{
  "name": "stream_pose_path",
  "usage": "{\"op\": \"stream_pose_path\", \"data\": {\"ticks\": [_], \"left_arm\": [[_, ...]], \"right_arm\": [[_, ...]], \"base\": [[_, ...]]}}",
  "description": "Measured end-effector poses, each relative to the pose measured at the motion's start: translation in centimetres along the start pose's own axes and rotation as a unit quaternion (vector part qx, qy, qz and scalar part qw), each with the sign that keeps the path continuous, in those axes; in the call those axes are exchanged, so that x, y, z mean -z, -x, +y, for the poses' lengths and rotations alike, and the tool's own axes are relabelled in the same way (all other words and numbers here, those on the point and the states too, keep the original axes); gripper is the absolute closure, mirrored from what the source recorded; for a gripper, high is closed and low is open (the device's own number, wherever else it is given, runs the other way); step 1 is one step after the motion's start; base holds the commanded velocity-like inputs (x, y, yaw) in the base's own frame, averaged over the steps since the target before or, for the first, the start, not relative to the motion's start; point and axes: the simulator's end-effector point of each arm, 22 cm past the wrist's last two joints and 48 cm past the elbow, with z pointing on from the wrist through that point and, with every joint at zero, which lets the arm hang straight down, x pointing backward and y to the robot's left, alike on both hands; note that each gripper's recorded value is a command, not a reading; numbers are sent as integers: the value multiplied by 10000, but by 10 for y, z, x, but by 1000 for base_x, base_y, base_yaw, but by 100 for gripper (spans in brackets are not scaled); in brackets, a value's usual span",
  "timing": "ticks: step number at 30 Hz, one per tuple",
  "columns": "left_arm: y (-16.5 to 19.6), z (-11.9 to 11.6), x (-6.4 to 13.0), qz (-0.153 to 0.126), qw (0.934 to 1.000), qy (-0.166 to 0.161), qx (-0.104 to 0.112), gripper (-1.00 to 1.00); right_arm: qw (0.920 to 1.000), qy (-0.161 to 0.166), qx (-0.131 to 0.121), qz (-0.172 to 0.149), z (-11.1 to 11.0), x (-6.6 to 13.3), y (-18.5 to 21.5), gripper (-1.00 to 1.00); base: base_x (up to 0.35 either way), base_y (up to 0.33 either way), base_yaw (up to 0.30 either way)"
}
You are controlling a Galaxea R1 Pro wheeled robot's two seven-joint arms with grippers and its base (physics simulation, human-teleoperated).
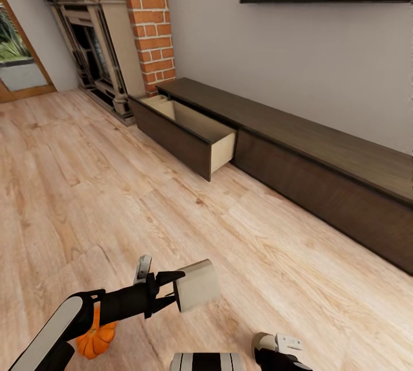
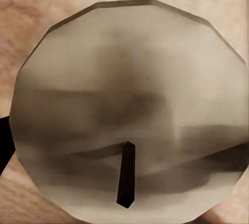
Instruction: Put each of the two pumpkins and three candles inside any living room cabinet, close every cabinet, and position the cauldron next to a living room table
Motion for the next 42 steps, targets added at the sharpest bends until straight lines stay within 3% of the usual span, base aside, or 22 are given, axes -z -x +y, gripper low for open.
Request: {"op": "stream_pose_path", "data": {"ticks": [26,35,42], "left_arm": [[-4,-37,16,-165,9986,-51,-501,100],[1,-30,24,-303,9965,418,-653,100],[1,-42,29,-368,9956,384,-769,100]], "right_arm": [[9984,111,-98,-538,9,26,48,100],[9973,143,-98,-712,12,36,62,100],[9962,171,-95,-849,14,44,73,100]], "base": [[0,0,0],[0,0,0],[-3,0,0]]}}
